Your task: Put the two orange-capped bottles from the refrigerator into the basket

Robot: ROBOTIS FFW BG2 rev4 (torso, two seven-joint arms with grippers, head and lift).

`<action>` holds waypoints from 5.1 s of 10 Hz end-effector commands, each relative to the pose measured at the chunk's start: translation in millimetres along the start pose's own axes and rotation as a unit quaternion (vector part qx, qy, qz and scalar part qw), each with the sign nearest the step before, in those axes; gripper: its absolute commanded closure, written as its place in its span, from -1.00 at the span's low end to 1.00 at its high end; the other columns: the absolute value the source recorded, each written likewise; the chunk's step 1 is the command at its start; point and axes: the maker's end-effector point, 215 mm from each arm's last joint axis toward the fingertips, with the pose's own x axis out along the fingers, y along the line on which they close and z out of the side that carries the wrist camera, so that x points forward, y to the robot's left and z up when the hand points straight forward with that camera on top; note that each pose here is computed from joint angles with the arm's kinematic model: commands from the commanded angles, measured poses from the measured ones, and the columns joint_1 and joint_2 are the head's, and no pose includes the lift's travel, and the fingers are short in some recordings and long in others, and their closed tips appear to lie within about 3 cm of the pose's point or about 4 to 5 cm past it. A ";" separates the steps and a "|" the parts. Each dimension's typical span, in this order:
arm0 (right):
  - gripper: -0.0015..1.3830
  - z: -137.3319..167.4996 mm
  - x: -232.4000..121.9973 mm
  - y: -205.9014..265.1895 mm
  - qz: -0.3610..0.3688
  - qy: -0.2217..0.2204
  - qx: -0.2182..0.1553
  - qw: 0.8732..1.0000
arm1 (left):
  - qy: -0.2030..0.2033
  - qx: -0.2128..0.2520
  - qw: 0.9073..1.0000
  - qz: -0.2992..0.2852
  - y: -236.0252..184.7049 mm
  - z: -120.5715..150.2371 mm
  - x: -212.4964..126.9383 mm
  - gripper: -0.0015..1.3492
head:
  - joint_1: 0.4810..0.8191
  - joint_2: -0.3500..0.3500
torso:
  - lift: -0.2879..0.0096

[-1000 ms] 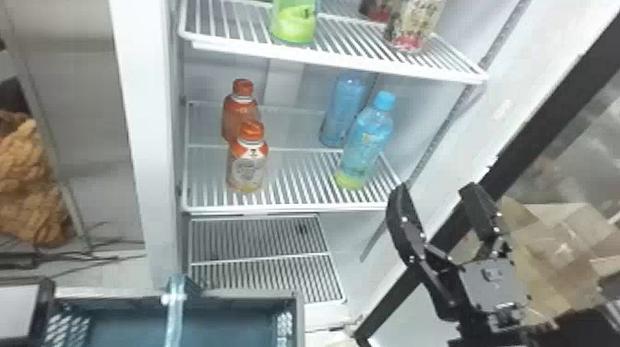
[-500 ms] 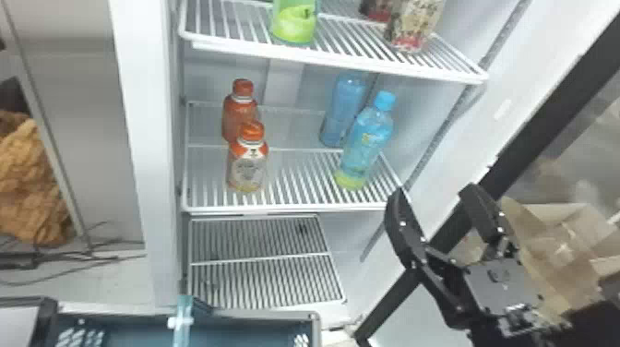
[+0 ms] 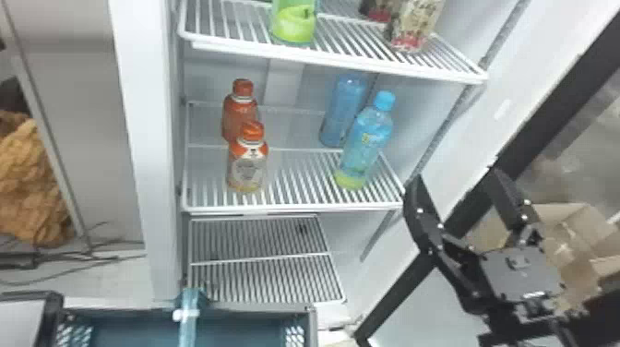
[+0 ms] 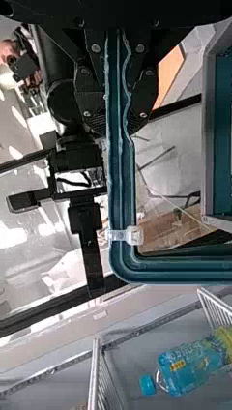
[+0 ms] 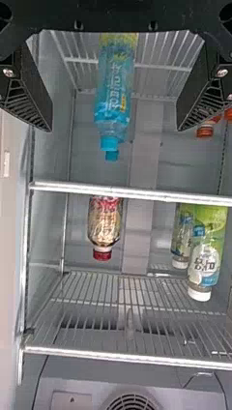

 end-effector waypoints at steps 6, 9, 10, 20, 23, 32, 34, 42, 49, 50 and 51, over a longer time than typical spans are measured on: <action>-0.84 23.7 11.9 2.0 0.007 -0.032 -0.012 0.999 | 0.003 0.003 1.000 -0.008 -6.2 -1.8 5.6 0.70 | 0.27 -1.00 | -1.00; -0.84 21.7 13.7 5.8 0.010 -0.032 -0.010 0.999 | -0.015 -0.005 1.000 -0.001 -2.0 3.2 2.6 0.70 | 0.27 -1.00 | -1.00; -0.84 21.9 12.7 7.1 0.010 -0.032 -0.009 0.999 | -0.011 -0.007 1.000 -0.003 -4.1 -0.7 2.2 0.70 | 0.27 -1.00 | -1.00; -0.84 26.7 9.7 -9.7 -0.007 -0.031 -0.035 0.999 | -0.043 0.000 0.999 0.004 -4.0 16.4 -4.5 0.70 | 0.27 -1.00 | -1.00; -0.84 19.7 4.0 -17.6 -0.014 -0.017 -0.042 0.999 | -0.048 0.013 0.999 0.004 -5.9 26.1 -5.2 0.70 | 0.27 -1.00 | -1.00; -0.84 27.6 4.6 -42.3 -0.036 -0.041 -0.074 0.996 | -0.033 0.008 0.999 0.008 -2.3 14.6 -1.5 0.70 | 0.27 -1.00 | -1.00; -0.84 25.6 6.6 -42.4 -0.038 -0.041 -0.073 0.996 | -0.025 0.009 1.000 0.008 -2.8 11.1 -0.3 0.70 | 0.27 -1.00 | -1.00; -0.84 21.5 4.0 -65.2 -0.055 -0.030 -0.123 0.990 | -0.003 0.008 1.000 0.009 1.3 1.3 5.3 0.70 | 0.27 -1.00 | -1.00; -0.84 26.4 5.0 -66.7 -0.057 -0.037 -0.123 0.990 | -0.013 0.009 1.000 0.027 9.2 4.9 1.2 0.70 | 0.27 -1.00 | -1.00; -0.84 23.4 2.6 -65.8 -0.056 -0.033 -0.121 0.991 | -0.003 0.008 1.000 0.023 7.1 -1.1 2.9 0.70 | 0.27 -1.00 | -1.00; -0.84 19.0 5.2 -59.8 -0.052 -0.033 -0.109 0.992 | -0.007 0.009 1.000 0.027 7.7 -0.2 0.4 0.70 | 0.27 -1.00 | -1.00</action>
